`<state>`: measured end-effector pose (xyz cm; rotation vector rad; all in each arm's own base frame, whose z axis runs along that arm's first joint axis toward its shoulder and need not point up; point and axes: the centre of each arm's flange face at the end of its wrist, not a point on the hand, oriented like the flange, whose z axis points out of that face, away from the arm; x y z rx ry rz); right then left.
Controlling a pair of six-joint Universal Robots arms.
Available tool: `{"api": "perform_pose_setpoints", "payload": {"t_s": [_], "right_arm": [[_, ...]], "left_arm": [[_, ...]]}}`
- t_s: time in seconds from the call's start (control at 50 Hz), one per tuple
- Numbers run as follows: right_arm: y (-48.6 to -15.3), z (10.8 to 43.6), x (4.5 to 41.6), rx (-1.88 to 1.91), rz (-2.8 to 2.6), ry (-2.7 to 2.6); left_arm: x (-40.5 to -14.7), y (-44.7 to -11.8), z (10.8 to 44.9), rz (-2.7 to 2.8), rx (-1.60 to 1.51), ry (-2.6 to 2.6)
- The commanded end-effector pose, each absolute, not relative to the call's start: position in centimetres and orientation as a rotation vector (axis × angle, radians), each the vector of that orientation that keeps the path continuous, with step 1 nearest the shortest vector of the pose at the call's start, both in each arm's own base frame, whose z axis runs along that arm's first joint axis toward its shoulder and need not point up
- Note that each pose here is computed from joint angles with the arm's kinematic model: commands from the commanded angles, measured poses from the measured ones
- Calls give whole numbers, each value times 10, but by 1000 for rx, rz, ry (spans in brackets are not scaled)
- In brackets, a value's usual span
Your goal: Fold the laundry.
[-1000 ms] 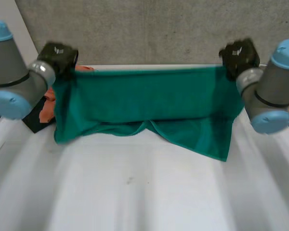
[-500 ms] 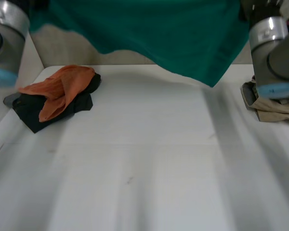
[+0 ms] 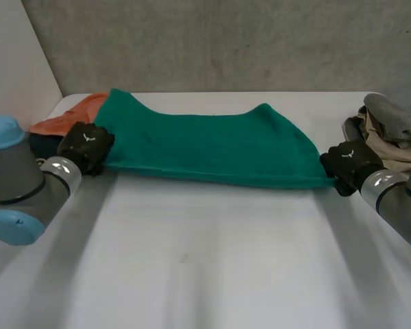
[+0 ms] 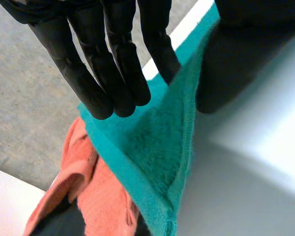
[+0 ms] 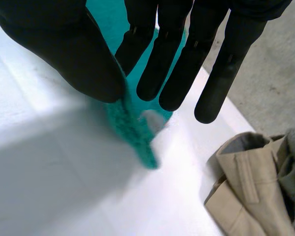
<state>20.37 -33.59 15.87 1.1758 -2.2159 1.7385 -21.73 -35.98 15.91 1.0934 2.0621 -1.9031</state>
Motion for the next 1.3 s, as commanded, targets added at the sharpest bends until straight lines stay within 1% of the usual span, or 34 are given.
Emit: {"api": "perform_pose_setpoints", "payload": {"t_s": [0.02,0.22,0.28,0.38,0.48,0.5,0.56,0.58,0.62,0.64,0.68,0.72,0.74,0.78,0.84,1.0,1.02,1.14,1.16,1.22,1.24,1.3], "right_arm": [[-332,162,204,1166,1737,-2223],[-336,158,201,1153,1721,-2226],[-338,159,201,1150,1721,-2224],[-337,163,200,1157,1710,-2224],[-325,177,190,1279,1572,-2184],[-318,182,184,1344,1482,-2175],[-303,187,173,1467,1297,-2173],[-291,192,164,1539,1155,-2192],[-280,196,156,1613,1015,-2222],[-268,200,149,1670,888,-2258],[-264,203,146,1680,833,-2294],[-267,203,144,1640,852,-2309],[-269,203,144,1625,870,-2309],[-274,203,144,1589,908,-2303],[-284,196,147,1540,986,-2288],[-321,175,163,1447,1218,-2129],[-329,171,167,1421,1277,-2093],[-367,161,182,1301,1535,-1927],[-378,158,186,1267,1610,-1876],[-395,154,194,1215,1722,-1785],[-407,153,198,1175,1784,-1722],[-425,150,205,1132,1859,-1635]], "left_arm": [[-211,-376,135,-1846,1094,2040],[-196,-386,133,-1800,1111,1973],[-195,-385,134,-1789,1145,1947],[-190,-370,141,-1742,1167,1962],[-183,-336,155,-1651,1197,2059],[-182,-321,158,-1595,1217,2111],[-177,-296,164,-1478,1251,2216],[-176,-277,167,-1377,1281,2302],[-174,-259,171,-1269,1306,2394],[-172,-244,172,-1168,1330,2471],[-170,-232,174,-1074,1350,2531],[-170,-222,176,-965,1369,2602],[-171,-222,178,-956,1369,2608],[-173,-225,179,-978,1364,2600],[-179,-240,184,-1086,1333,2549],[-202,-292,196,-1368,1182,2440],[-206,-303,195,-1402,1162,2418],[-222,-342,194,-1520,1096,2335],[-226,-354,194,-1553,1064,2298],[-231,-370,194,-1592,1015,2245],[-234,-380,195,-1622,985,2208],[-241,-393,194,-1660,955,2167]]}}
